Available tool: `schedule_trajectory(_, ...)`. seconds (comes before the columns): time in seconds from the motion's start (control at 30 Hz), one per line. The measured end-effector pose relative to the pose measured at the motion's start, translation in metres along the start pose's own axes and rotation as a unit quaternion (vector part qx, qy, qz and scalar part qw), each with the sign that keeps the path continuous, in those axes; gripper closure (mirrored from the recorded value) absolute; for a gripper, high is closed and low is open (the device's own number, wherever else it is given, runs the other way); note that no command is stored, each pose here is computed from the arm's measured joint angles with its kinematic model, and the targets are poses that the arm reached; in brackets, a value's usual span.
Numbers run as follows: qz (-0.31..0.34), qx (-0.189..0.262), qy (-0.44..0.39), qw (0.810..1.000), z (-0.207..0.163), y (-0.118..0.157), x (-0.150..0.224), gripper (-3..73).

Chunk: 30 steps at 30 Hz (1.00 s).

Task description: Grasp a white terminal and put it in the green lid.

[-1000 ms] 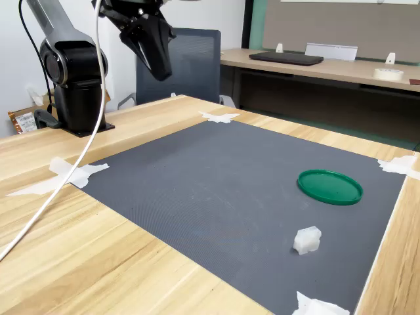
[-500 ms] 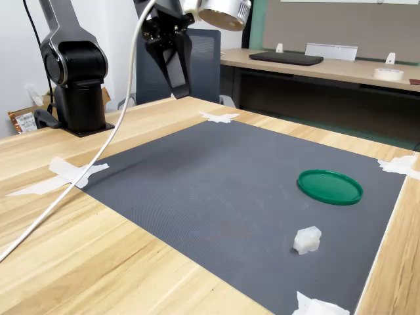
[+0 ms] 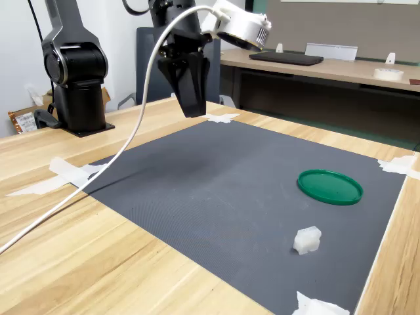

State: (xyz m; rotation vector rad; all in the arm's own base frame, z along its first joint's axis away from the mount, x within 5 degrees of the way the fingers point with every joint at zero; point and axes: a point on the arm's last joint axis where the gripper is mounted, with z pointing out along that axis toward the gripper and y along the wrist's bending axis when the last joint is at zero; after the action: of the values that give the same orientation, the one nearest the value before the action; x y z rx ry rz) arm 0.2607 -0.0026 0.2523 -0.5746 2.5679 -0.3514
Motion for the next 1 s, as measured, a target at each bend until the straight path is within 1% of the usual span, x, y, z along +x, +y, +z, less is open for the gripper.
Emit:
schedule_trajectory(0.07,0.004,0.007,0.001,1.0,0.003,-0.001,-0.001,26.9)
schedule_trajectory(0.17,-0.011,0.027,-0.008,1.0,0.006,-0.005,-0.004,24.3)
schedule_trajectory(0.3,-0.037,0.047,-0.025,0.998,0.009,-0.009,-0.01,24.0)
schedule_trajectory(0.47,-0.038,0.046,-0.012,0.998,0.014,-0.011,-0.015,24.0)
schedule_trajectory(0.63,-0.005,0.026,-0.009,1.0,0.01,-0.015,-0.028,24.0)
schedule_trajectory(0.7,-0.008,0.014,-0.009,1.0,0.008,-0.016,-0.034,24.0)
schedule_trajectory(0.87,-0.059,-0.028,0.005,0.998,0.008,-0.015,-0.045,24.0)
schedule_trajectory(1.0,-0.101,-0.044,0.01,0.994,0.012,-0.018,-0.05,24.0)
